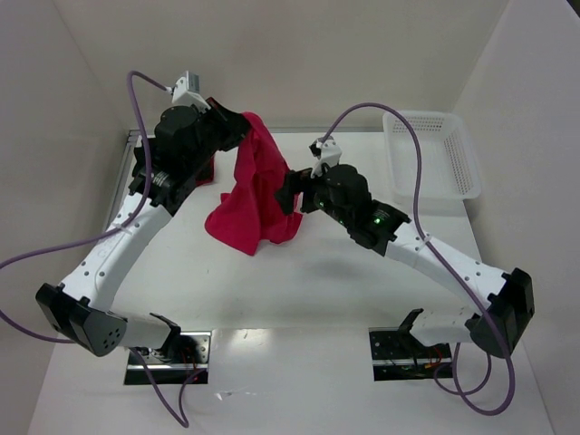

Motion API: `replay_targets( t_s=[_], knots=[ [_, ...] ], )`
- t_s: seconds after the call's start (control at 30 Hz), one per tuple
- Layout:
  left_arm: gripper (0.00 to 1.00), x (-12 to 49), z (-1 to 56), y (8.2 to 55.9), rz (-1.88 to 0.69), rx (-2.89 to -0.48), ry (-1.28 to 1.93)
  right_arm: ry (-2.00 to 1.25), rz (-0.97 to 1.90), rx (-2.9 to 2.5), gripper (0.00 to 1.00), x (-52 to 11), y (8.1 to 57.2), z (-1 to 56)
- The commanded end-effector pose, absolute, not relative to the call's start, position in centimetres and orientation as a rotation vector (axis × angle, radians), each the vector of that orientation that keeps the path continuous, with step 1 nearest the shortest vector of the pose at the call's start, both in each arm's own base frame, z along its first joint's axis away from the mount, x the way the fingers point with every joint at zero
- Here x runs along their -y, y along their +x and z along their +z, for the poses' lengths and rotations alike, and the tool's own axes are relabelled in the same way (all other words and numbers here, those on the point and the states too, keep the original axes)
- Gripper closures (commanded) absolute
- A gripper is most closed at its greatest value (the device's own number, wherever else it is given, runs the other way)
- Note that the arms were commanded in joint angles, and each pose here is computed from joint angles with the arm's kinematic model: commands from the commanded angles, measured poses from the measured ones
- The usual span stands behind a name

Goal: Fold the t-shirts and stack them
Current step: Flatten out the tshirt

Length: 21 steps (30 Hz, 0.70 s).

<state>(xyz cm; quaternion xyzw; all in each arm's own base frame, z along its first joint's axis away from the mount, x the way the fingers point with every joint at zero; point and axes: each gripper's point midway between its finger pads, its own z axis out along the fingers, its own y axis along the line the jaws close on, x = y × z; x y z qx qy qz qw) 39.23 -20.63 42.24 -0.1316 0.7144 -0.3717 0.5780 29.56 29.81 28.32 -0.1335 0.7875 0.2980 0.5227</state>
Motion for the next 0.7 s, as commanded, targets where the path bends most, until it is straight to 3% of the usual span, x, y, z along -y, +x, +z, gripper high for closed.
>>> replay_targets(
  t_s=[0.0,0.43,0.57,0.67],
  knots=[
    [1.00,21.6,47.3,38.7,-1.026,-1.538,-0.332,-0.283,0.458,-1.768,0.00,-29.1,33.1,29.8],
    [1.00,20.5,45.5,38.4,-1.018,-1.541,-0.393,-0.232,0.816,-1.605,0.03,-35.0,33.5,34.5],
    [1.00,20.1,45.7,38.4,-1.022,-1.527,-0.405,-0.242,0.870,-1.635,0.03,-36.8,33.9,33.7],
    [1.00,20.0,45.7,38.2,-1.029,-1.526,-0.412,-0.222,0.864,-1.643,0.08,-37.2,34.5,33.3]
  ],
)
